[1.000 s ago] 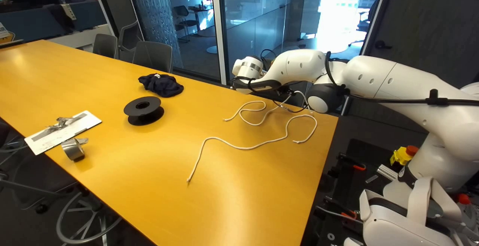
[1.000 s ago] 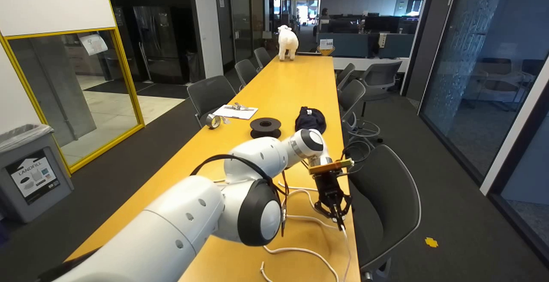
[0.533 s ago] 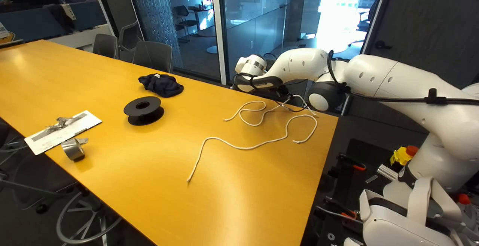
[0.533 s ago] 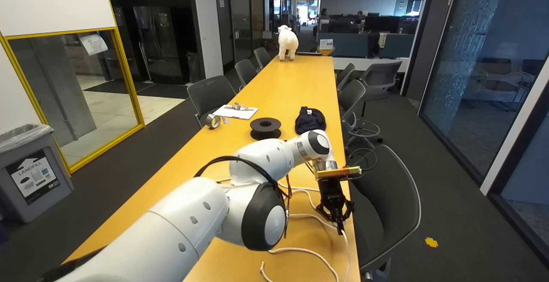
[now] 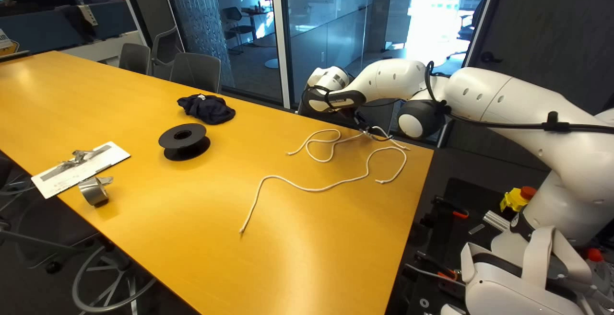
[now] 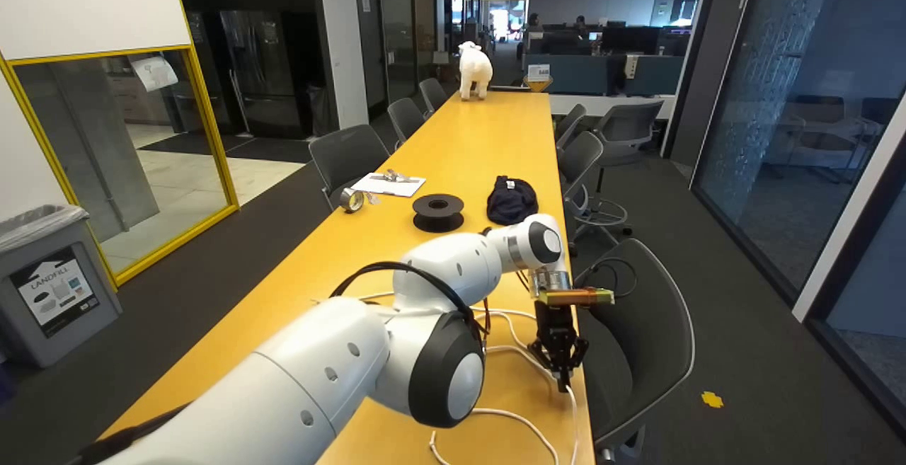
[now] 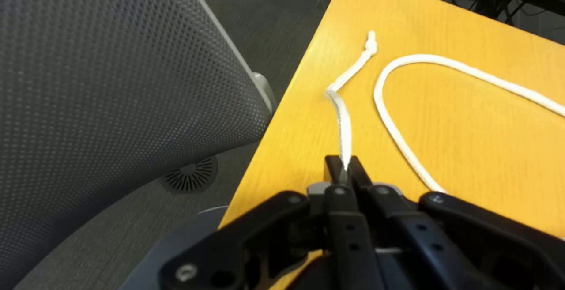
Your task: Separate the two white ropes
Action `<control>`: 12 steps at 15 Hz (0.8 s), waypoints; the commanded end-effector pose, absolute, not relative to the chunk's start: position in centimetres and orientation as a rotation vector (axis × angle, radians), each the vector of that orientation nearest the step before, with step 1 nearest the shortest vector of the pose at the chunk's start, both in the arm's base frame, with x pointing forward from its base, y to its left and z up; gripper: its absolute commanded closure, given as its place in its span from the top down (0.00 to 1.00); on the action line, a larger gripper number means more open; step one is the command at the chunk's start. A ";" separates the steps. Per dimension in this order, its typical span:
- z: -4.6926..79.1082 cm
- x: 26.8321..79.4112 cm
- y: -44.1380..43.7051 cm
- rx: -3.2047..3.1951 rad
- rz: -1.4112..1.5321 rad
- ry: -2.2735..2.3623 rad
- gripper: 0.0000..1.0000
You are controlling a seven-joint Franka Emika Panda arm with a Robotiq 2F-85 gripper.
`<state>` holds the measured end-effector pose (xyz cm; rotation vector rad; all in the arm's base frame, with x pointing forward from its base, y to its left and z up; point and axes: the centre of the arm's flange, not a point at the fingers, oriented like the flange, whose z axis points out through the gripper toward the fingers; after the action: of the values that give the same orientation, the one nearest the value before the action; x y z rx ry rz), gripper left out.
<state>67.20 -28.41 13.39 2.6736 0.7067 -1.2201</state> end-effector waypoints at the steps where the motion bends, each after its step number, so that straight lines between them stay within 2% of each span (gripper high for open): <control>1: 14.6 64.0 -28.4 2.745 -1.133 0.827 0.02; 12: 13.7 62.7 -28.0 2.849 -1.243 1.071 0.02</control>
<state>66.11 -29.50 12.61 2.8018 1.0006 -1.2310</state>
